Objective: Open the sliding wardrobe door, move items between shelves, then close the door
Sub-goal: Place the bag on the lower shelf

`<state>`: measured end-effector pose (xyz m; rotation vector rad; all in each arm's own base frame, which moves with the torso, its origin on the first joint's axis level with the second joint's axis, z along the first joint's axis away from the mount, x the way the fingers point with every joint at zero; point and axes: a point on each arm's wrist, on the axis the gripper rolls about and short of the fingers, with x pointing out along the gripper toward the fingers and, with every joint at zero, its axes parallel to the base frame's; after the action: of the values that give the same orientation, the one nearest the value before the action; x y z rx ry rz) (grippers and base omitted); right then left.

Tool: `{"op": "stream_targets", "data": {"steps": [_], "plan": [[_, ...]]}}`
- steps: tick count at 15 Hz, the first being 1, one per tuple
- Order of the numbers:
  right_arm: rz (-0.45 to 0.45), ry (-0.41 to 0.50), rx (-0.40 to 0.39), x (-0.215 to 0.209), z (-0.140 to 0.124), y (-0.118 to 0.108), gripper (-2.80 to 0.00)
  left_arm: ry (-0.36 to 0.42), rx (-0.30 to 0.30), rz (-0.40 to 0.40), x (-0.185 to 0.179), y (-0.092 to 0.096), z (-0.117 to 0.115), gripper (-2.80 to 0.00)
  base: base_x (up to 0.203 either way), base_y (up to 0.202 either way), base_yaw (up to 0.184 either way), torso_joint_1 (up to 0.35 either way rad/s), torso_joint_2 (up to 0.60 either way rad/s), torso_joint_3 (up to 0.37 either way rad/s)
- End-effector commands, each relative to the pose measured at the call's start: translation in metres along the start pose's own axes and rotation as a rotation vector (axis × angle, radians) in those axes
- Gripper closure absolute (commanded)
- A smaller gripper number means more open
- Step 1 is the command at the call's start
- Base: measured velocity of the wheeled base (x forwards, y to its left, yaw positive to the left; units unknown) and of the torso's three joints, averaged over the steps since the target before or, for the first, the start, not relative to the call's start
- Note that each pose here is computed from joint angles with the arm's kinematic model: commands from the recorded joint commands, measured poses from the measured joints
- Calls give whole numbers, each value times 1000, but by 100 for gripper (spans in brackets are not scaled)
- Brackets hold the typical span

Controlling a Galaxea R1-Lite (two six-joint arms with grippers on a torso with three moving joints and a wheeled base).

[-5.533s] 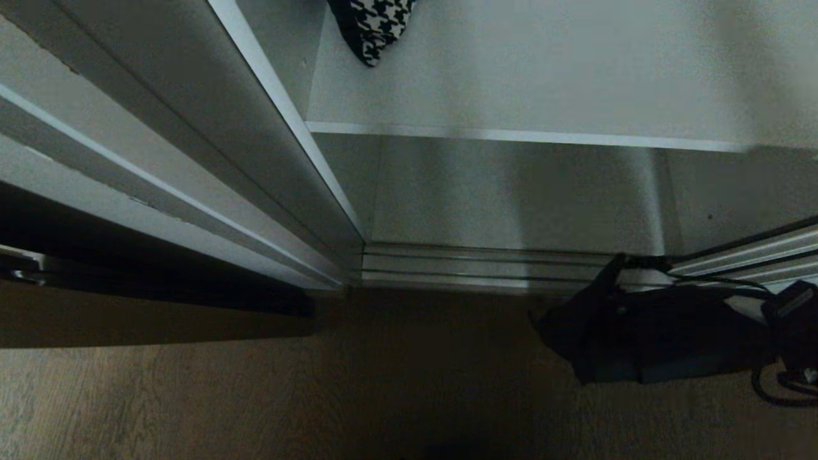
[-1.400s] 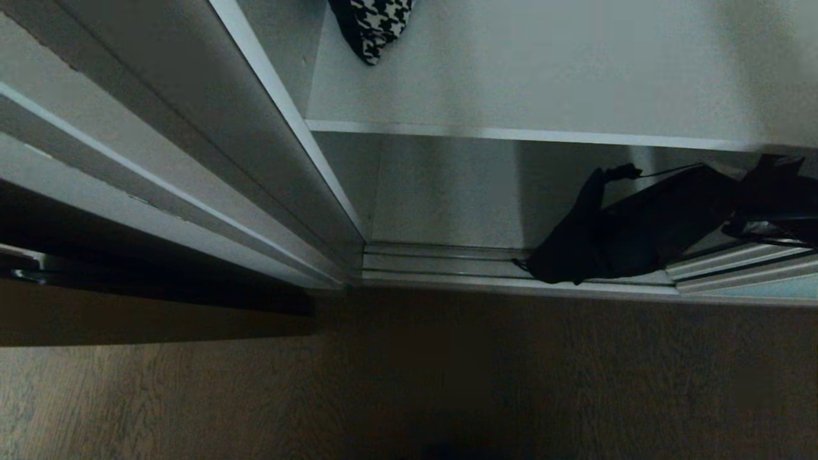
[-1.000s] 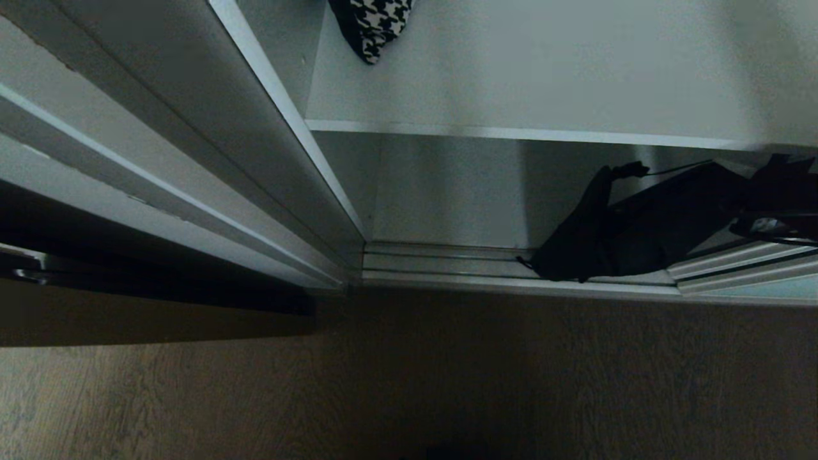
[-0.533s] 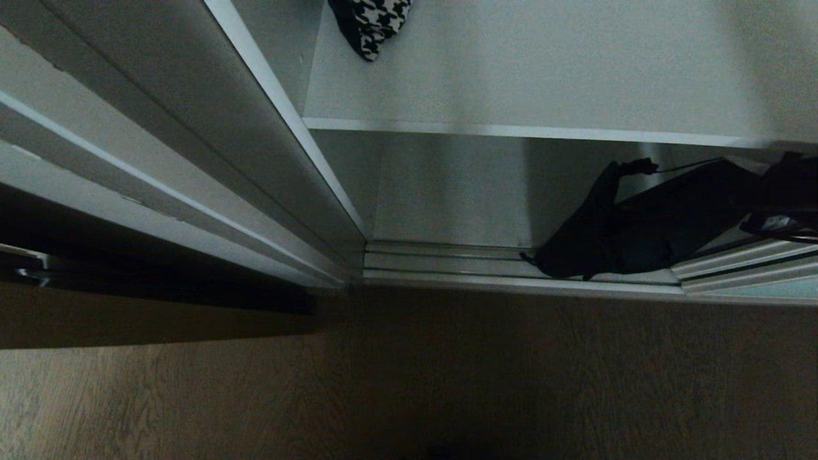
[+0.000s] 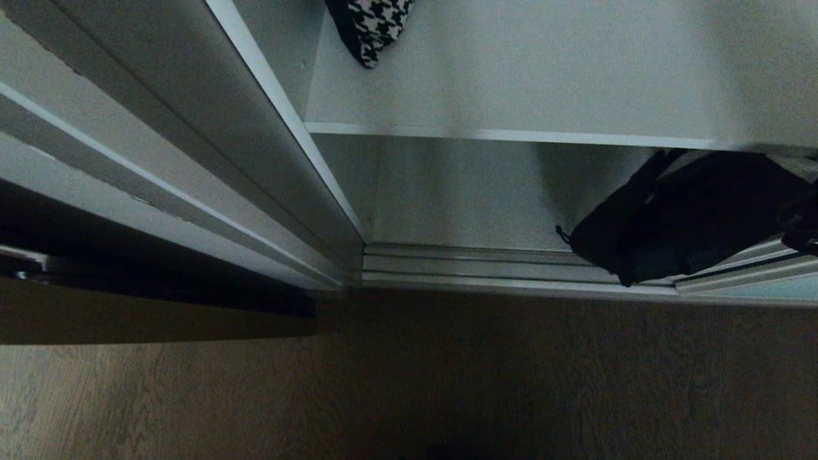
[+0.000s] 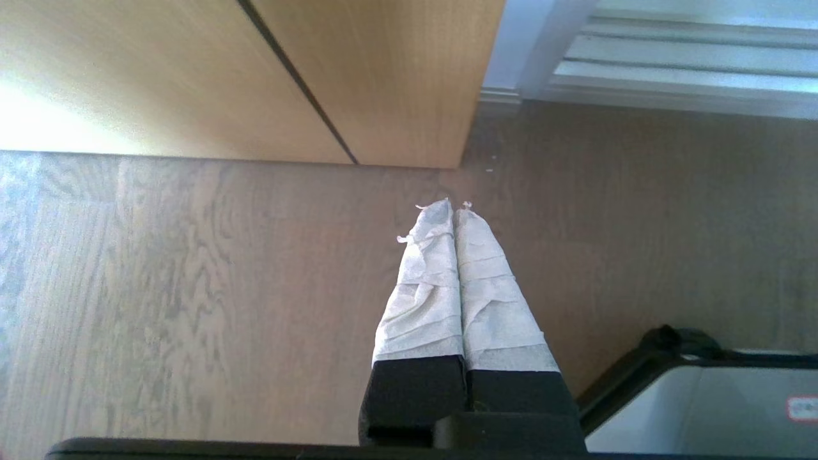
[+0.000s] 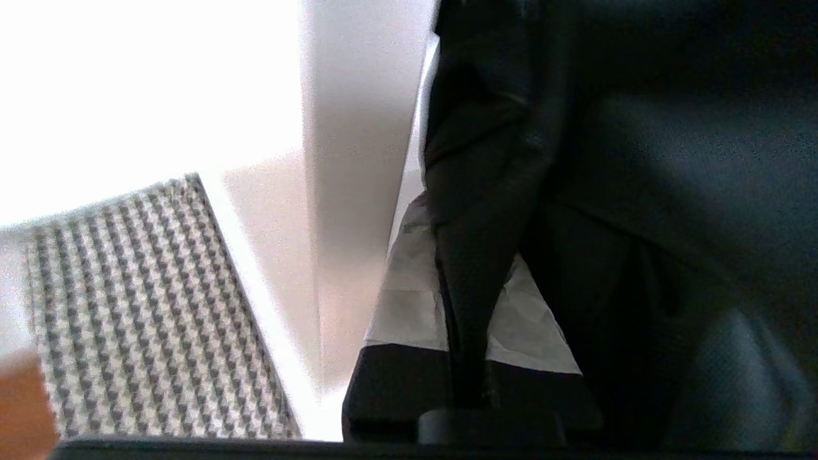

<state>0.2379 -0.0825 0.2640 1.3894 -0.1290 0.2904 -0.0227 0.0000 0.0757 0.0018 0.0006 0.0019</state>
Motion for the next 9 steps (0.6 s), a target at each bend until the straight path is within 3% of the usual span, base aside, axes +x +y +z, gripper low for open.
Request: {"op": "stream_targets", "data": {"steps": [1,3,7,9], "plan": [[-62,23,-67,-11,-8,-14,0,-1,0,0,0,0,0,0,0,0,0,0,0,0],[-117,67,-152,-16,-13,-33,0,-1,0,-2,0,0,0,0,0,0,0,0,0,0],[-184,151,-225,-26,-21,-56,0,-1,0,0,0,0,0,0,0,0,0,0,0,0],[-197,196,-322,-29,-26,-65,0,-1,0,0,0,0,0,0,0,0,0,0,0,0]]}}
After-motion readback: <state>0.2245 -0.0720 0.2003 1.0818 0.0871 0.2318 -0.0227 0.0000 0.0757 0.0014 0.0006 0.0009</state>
